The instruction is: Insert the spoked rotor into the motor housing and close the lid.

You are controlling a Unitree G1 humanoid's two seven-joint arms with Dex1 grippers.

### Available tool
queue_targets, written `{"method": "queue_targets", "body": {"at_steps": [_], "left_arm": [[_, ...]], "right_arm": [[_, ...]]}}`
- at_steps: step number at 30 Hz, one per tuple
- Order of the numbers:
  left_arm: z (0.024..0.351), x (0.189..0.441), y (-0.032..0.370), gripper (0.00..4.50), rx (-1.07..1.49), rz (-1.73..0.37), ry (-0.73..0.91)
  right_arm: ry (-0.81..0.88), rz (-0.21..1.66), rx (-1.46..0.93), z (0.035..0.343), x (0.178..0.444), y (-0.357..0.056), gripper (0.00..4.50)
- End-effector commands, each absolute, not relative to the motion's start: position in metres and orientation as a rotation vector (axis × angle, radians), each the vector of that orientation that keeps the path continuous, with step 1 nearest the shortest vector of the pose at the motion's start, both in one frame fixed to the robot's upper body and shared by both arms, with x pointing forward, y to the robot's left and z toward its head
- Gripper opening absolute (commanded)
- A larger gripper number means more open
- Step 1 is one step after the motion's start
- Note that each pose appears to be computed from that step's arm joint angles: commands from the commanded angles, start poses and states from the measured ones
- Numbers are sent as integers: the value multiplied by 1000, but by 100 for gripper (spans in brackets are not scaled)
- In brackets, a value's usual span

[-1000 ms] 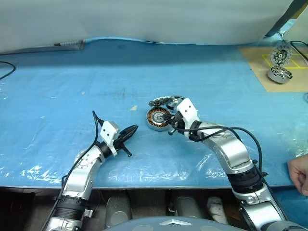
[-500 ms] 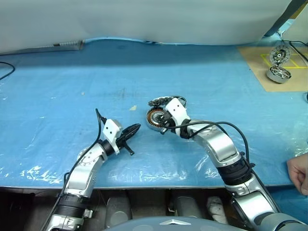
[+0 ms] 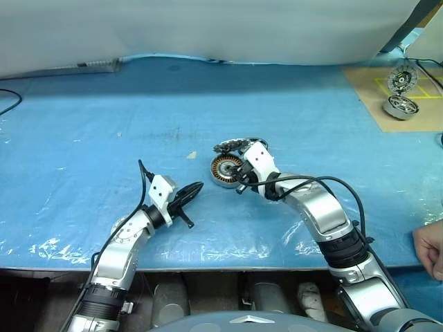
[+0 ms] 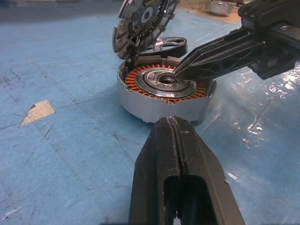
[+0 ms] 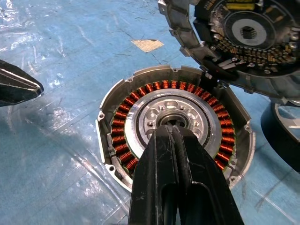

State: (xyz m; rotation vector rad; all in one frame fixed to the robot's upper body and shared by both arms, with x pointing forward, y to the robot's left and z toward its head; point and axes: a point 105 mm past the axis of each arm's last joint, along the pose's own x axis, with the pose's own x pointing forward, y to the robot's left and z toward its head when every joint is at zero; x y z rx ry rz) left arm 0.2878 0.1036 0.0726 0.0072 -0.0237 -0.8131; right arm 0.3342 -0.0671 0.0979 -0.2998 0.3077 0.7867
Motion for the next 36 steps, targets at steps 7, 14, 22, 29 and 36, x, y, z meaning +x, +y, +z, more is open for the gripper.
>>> {"method": "queue_targets", "body": {"at_steps": [7, 14, 22, 29, 36], "left_arm": [[73, 287, 103, 0, 6, -822, -55], [69, 287, 105, 0, 4, -822, -52], [65, 286, 104, 0, -1, -822, -52], [65, 287, 104, 0, -3, -818, -51], [64, 288, 105, 0, 1, -819, -49]], "right_arm": [[230, 788, -293, 118, 338, -62, 7], [213, 794, -294, 122, 343, -48, 7], [255, 773, -335, 114, 351, -46, 7], [279, 768, -347, 110, 348, -54, 7], [312, 775, -369, 106, 339, -71, 7]]}}
